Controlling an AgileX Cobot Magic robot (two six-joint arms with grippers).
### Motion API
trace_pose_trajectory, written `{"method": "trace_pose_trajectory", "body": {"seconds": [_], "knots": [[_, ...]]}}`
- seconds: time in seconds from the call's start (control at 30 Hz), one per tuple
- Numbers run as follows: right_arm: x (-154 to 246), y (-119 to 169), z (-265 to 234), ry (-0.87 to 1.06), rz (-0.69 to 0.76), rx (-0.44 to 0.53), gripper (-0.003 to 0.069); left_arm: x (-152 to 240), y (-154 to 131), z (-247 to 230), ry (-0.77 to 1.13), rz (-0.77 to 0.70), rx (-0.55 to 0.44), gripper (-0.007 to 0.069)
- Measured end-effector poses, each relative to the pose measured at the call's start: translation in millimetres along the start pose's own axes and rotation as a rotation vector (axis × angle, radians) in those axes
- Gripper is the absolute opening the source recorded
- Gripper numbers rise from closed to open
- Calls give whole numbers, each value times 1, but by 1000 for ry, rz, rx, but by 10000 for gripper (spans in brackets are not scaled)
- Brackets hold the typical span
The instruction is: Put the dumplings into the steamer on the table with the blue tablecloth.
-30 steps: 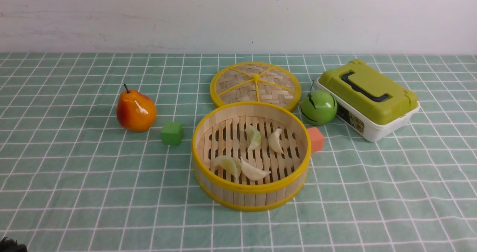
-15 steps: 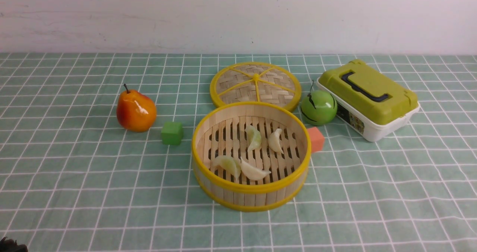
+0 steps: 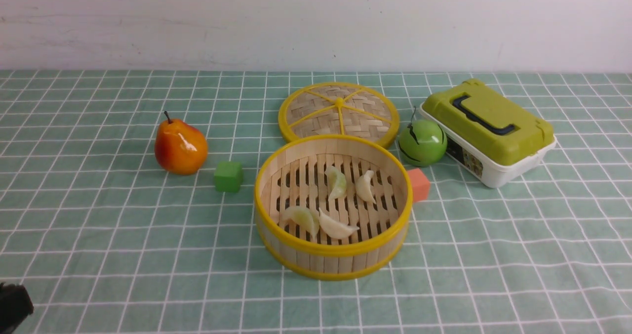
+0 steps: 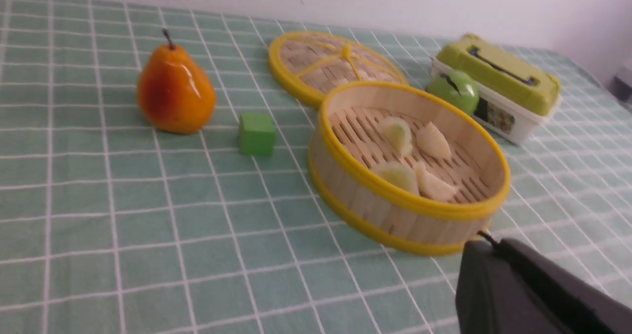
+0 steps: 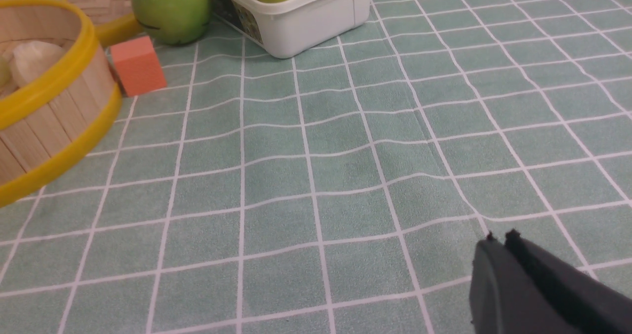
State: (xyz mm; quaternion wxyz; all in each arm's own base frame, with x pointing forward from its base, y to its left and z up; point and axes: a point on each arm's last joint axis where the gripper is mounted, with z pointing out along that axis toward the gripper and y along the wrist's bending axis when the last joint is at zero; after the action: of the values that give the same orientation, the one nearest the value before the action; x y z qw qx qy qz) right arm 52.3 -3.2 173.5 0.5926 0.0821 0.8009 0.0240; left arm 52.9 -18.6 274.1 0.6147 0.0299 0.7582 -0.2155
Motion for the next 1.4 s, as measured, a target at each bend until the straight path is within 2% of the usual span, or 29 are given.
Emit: {"method": "trace_pose_trajectory", "body": {"seconds": [0.17,0.37,0.6,0.83,1.4], "knots": [[0,0,0,0,0,0,13,15,17,11,-205,-10,-162,-14],[0,0,0,0,0,0,20,49,39,13,-274,-18,-328,-14],[0,0,0,0,0,0,30,77,45,9,-148,-75,-385,-14],[0,0,0,0,1,0,44,94,48,8,47,4,-423,-14],[0,0,0,0,1,0,62,94,48,8,60,32,-423,-14]]}}
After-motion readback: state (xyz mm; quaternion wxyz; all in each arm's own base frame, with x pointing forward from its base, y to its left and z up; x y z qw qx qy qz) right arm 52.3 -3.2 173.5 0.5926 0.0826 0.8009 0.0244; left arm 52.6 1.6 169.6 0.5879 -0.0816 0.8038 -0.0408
